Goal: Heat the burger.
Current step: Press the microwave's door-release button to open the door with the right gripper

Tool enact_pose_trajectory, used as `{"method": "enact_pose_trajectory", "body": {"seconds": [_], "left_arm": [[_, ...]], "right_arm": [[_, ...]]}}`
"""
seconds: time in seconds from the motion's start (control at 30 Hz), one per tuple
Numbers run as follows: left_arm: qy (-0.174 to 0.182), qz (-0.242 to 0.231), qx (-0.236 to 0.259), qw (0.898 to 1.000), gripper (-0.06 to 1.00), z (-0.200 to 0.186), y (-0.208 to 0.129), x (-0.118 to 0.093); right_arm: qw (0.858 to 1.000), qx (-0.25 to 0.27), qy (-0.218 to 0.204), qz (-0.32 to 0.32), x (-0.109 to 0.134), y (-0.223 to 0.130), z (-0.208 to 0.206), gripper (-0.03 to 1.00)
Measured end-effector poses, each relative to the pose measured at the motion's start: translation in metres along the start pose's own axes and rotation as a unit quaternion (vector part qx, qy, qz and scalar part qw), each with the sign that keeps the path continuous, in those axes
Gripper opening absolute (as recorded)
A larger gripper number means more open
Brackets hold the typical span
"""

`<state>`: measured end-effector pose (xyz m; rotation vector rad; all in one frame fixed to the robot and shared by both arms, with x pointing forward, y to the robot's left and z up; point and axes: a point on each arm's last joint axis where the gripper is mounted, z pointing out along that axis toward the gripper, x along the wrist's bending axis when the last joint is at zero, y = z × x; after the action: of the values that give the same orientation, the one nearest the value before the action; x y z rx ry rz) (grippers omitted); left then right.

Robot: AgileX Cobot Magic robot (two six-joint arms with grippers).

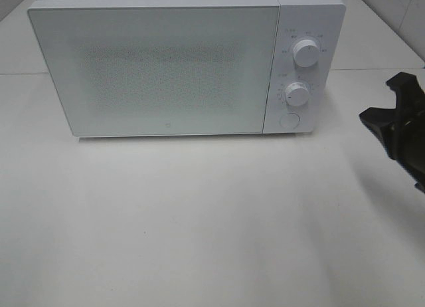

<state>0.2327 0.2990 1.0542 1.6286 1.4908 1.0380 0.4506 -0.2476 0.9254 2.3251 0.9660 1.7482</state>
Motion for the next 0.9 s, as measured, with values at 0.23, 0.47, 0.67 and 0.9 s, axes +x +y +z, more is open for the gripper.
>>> {"method": "enact_pose_trajectory", "body": {"seconds": [0.23, 0.47, 0.67, 0.9], "left_arm": [[0.0, 0.0, 0.0, 1.0, 1.0, 0.0, 0.0, 0.0], [0.0, 0.0, 0.0, 1.0, 1.0, 0.0, 0.0, 0.0], [0.0, 0.0, 0.0, 1.0, 1.0, 0.0, 0.0, 0.0], [0.0, 0.0, 0.0, 1.0, 1.0, 0.0, 0.0, 0.0]], "right_arm": [[0.995, -0.012, -0.056, 0.082, -0.014, -0.024, 0.019, 0.0], [0.988, -0.027, -0.05, 0.144, -0.004, -0.024, 0.06, 0.0], [0.981, -0.034, -0.078, 0.177, -0.006, -0.023, 0.08, 0.0], [0.976, -0.027, -0.091, 0.196, -0.003, -0.026, 0.104, 0.0]]}}
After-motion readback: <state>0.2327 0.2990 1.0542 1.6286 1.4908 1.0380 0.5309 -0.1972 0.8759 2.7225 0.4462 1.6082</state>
